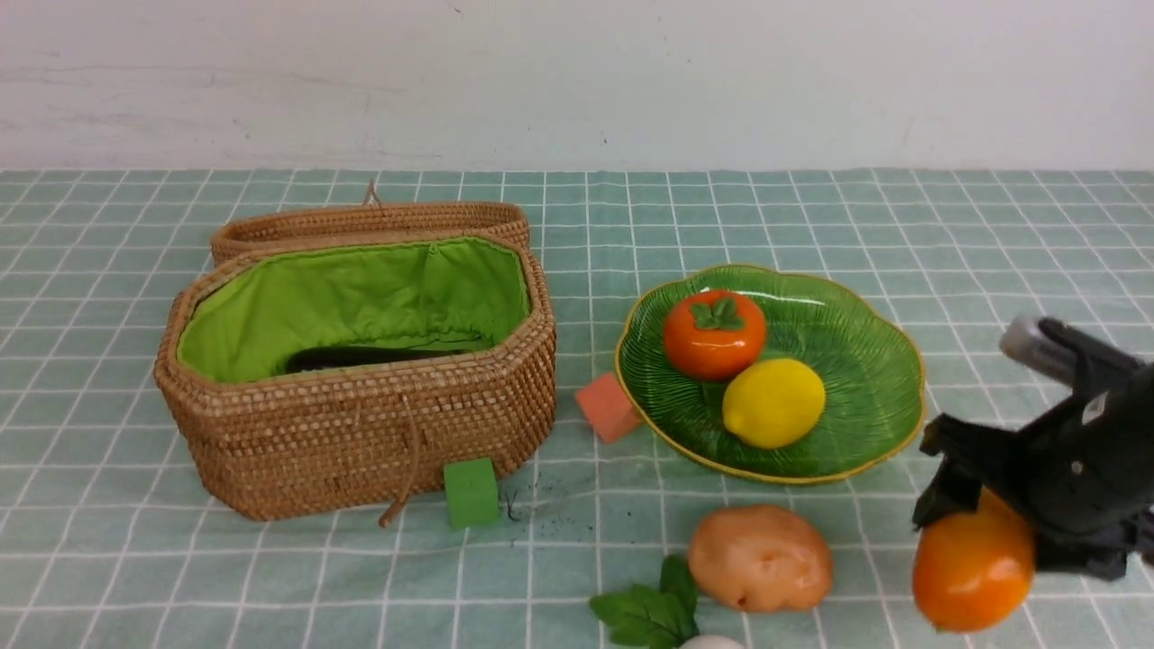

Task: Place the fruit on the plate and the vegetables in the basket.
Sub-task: Use the right arm to grab a mango and put it into the right plate, then take a daikon with your right arm and place it on the basket on the left, then use the right arm to grab a potato and put it into the left basket

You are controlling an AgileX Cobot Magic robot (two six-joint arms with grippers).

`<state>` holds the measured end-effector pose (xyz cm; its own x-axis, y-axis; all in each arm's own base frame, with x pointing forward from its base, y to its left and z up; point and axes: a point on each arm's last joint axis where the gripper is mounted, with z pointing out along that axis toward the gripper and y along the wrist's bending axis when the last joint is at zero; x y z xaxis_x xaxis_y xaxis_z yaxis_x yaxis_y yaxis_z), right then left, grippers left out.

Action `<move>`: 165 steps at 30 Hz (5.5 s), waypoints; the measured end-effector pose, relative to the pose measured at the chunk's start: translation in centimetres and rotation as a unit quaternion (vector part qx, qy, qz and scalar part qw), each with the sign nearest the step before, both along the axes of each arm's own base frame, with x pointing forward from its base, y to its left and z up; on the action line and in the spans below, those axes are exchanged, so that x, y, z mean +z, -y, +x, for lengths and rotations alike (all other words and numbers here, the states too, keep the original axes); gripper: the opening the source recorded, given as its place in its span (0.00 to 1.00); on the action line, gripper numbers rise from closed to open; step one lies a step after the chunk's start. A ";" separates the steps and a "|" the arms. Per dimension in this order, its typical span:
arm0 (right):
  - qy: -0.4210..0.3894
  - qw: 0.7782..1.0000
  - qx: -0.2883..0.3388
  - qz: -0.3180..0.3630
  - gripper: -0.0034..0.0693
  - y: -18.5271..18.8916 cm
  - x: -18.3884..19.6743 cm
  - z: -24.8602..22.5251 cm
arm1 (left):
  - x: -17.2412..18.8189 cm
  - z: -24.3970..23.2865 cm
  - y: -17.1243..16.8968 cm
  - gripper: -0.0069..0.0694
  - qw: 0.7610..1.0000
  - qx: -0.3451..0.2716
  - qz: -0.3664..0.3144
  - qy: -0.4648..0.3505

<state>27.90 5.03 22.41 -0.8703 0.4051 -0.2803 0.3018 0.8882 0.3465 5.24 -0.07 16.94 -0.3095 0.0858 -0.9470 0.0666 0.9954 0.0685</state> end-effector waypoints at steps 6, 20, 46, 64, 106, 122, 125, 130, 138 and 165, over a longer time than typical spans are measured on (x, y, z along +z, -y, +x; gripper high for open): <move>0.113 0.990 0.085 -0.029 0.83 -0.5 6.5 2.6 | 0.0 0.0 0.0 0.21 1.000 0.000 0.000 0.000; 0.091 0.989 0.107 -0.053 0.84 -1.8 -0.1 13.9 | 0.0 0.0 0.0 0.22 1.000 0.000 0.000 0.000; 0.128 0.925 0.352 -0.068 0.91 -9.1 9.8 -5.1 | 0.0 0.0 0.0 0.25 1.000 0.000 0.000 0.000; 0.011 0.870 0.473 -0.140 0.76 -14.8 -4.1 -7.9 | 0.0 0.0 0.0 0.27 1.000 0.000 0.000 0.000; 0.361 0.782 0.505 -0.060 0.84 -28.9 9.6 10.3 | 0.0 0.0 0.0 0.31 1.000 0.000 0.000 0.000; 0.306 0.811 0.486 -0.114 0.89 -16.0 18.2 3.2 | 0.0 0.0 0.0 0.32 1.000 0.000 0.000 0.000; 0.247 0.832 0.481 -0.123 0.89 -14.2 13.1 1.9 | 0.0 0.0 0.0 0.33 1.000 0.000 0.000 0.000; 0.098 0.834 0.521 -0.152 0.89 -12.5 4.0 -0.2 | 0.0 0.0 0.0 0.33 1.000 0.000 0.000 0.000; 0.065 0.820 0.537 -0.187 0.97 -11.9 0.6 -0.2 | 0.0 0.0 0.0 0.33 1.000 0.000 0.000 0.000; 0.001 0.778 0.611 -0.148 0.91 -14.0 -1.7 0.1 | 0.0 0.0 0.0 0.36 1.000 0.000 0.000 0.000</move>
